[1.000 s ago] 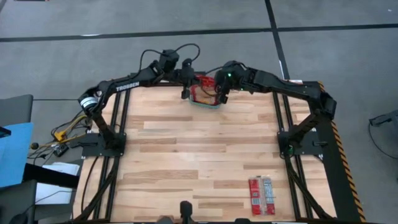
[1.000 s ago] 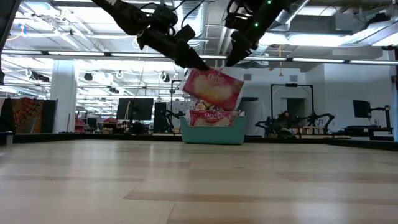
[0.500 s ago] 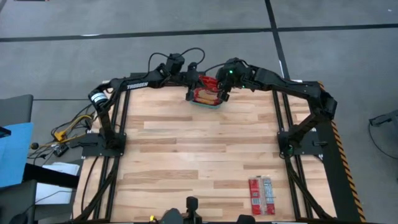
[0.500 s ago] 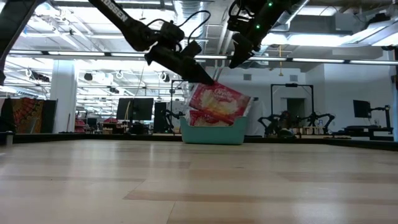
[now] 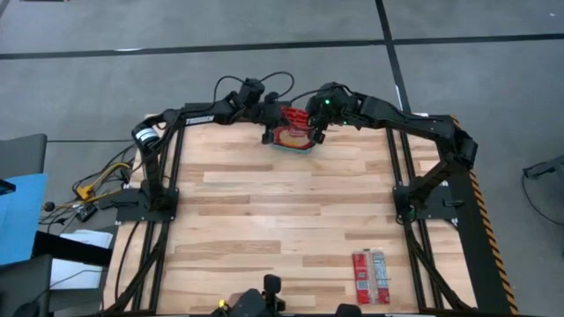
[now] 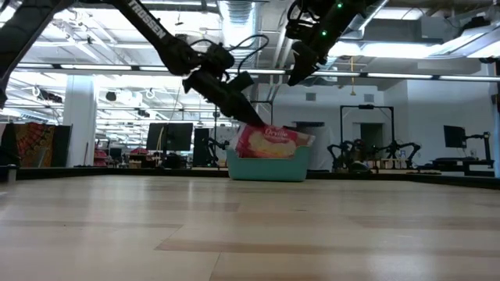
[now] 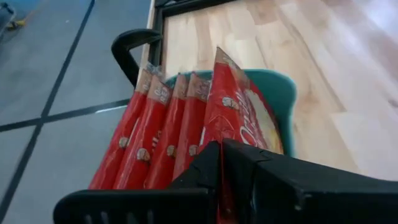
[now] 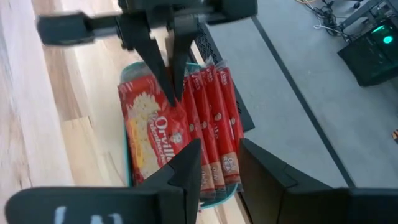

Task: Sort popcorn bags into baskets
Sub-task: Put the red popcorn bag into the blue bin

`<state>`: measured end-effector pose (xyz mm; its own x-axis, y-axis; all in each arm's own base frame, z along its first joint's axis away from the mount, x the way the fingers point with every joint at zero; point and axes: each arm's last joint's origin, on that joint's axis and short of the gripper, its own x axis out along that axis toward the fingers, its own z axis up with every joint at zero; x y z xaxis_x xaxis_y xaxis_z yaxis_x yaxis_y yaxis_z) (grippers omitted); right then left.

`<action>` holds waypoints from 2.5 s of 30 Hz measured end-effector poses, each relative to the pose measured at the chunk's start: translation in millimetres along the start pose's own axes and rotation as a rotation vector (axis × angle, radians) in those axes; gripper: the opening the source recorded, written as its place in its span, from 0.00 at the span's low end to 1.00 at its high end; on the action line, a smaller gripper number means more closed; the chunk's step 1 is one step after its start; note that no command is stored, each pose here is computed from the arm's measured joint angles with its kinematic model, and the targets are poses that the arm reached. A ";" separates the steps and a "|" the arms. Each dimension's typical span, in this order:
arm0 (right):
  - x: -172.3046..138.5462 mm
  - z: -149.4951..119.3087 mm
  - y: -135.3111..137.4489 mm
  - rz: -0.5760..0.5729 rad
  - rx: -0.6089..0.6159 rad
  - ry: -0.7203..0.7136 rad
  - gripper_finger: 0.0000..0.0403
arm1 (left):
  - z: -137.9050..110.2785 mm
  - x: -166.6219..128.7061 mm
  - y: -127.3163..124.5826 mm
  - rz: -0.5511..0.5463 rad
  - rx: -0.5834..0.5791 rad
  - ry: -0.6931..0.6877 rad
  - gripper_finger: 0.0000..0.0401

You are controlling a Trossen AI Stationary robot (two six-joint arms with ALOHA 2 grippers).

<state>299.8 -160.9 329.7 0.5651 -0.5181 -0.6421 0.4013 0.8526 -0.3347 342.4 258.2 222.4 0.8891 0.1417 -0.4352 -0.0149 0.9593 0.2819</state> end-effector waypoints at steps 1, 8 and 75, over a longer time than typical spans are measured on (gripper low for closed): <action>0.0 0.0 0.0 0.001 0.000 0.000 0.32 | -2.0 2.9 -0.6 0.001 0.007 0.002 0.00; -0.3 0.6 2.1 0.049 0.011 -0.014 0.32 | -7.4 9.6 0.1 0.013 0.071 -0.001 0.00; 103.0 -70.8 57.9 0.260 0.260 0.103 0.30 | -1.5 -0.5 -15.6 -0.064 0.035 0.116 0.44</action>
<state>330.2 -160.1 195.4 0.6023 -0.2658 -0.7527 0.4309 0.9020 0.0263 341.5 243.5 216.9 0.8290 0.1098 -0.5483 0.0576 0.9586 0.2790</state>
